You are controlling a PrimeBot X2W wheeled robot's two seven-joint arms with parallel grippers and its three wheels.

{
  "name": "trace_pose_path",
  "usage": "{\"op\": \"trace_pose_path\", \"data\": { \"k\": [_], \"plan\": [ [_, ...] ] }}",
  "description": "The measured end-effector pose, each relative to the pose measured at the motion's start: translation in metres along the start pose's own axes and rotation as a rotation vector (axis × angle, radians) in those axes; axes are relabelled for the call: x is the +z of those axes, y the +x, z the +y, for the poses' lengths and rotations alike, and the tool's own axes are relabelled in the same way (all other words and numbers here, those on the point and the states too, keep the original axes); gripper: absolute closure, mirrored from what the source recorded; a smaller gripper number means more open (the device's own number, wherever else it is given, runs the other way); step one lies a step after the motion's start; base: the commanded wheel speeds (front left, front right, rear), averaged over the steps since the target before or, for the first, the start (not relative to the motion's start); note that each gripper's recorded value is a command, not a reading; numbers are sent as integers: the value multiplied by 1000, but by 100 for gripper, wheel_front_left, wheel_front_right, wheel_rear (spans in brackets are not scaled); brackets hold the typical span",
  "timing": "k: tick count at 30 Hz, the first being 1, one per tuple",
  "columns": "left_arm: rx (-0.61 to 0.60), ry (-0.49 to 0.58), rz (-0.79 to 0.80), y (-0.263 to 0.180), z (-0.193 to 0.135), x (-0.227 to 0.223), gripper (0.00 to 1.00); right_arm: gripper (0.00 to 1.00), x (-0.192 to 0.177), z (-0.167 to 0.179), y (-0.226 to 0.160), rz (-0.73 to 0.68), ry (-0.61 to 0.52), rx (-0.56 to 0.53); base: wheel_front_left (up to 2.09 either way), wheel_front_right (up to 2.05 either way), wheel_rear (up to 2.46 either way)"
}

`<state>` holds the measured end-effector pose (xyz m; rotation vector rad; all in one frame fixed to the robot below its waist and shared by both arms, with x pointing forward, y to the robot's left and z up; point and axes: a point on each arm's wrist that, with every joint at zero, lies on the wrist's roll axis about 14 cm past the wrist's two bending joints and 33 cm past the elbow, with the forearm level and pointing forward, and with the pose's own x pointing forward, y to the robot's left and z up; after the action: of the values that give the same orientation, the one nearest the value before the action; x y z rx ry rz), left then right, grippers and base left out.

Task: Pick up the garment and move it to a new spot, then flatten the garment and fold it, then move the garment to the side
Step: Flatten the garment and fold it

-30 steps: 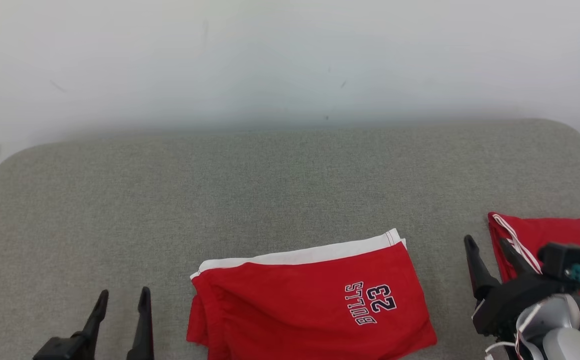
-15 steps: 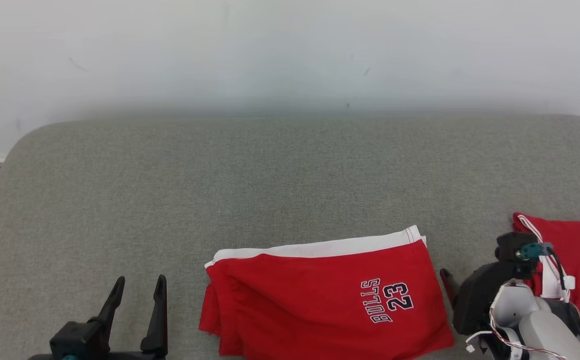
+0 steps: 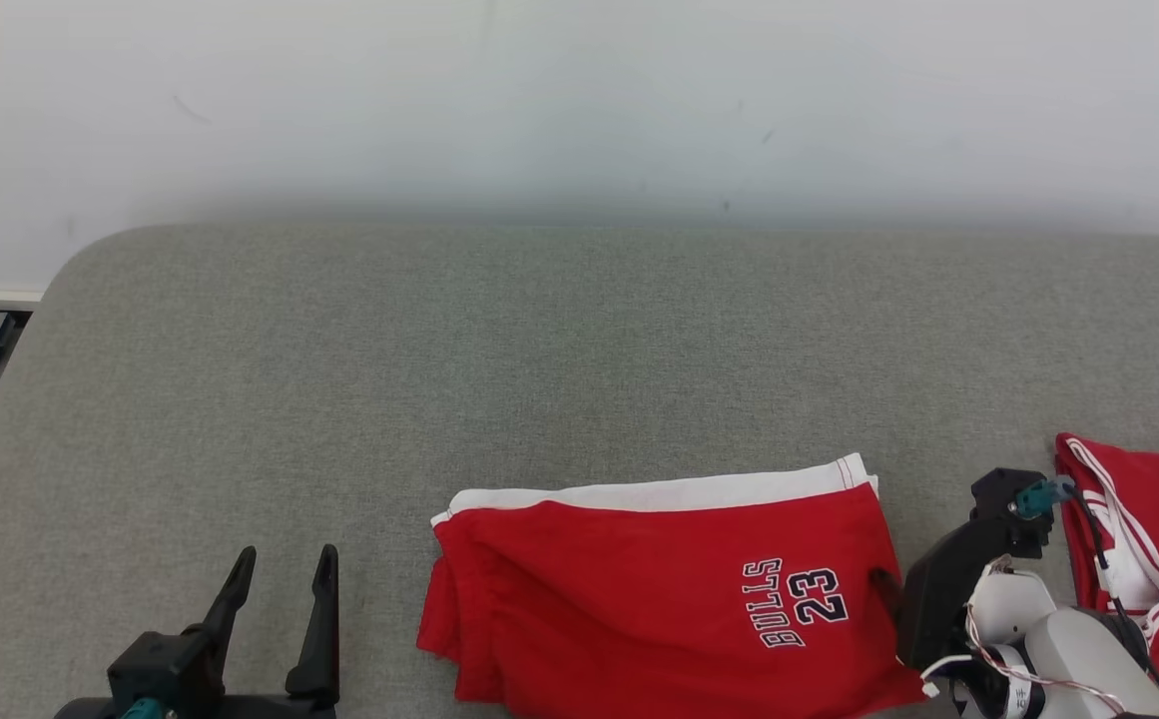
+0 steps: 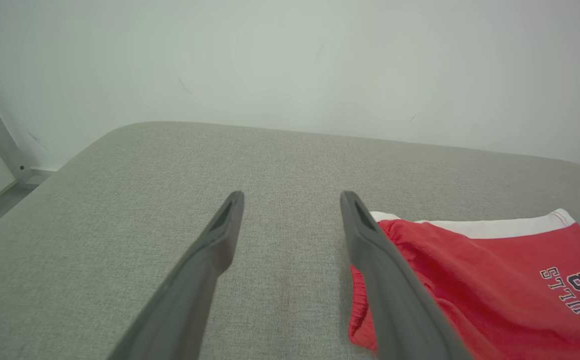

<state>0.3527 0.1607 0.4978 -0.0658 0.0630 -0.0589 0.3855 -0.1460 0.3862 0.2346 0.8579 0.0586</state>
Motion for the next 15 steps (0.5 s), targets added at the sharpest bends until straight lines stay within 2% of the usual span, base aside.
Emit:
{"op": "trace_pose_path", "data": {
  "k": [8, 10, 11, 12, 13, 14, 15],
  "plan": [
    [11, 1, 11, -3, 5, -3, 0, 7, 4, 9, 6, 31, -1, 9, 0, 0, 0],
    [19, 2, 16, -3, 8, -5, 0, 12, -3, 13, 9, 65, 0, 16, 0, 0, 0],
    [20, 2, 18, -3, 8, -6, 0, 25, -3, 16, 10, 68, -2, 20, 0, 0, 0],
    [22, 2, 19, -4, 9, -6, 0, 43, -3, 17, 10, 74, -2, 23, 0, 0, 0],
    [23, 3, 19, -4, 9, -6, 0, 55, -3, 18, 10, 78, -3, 24, 0, 0, 0],
    [24, 3, 19, -4, 10, -6, 0, 55, -4, 18, 11, 81, -3, 24, 0, 0, 0],
    [25, 3, 19, -4, 10, -6, 0, 60, -6, 18, 11, 90, -2, 23, 0, 0, 0]
  ]
}}
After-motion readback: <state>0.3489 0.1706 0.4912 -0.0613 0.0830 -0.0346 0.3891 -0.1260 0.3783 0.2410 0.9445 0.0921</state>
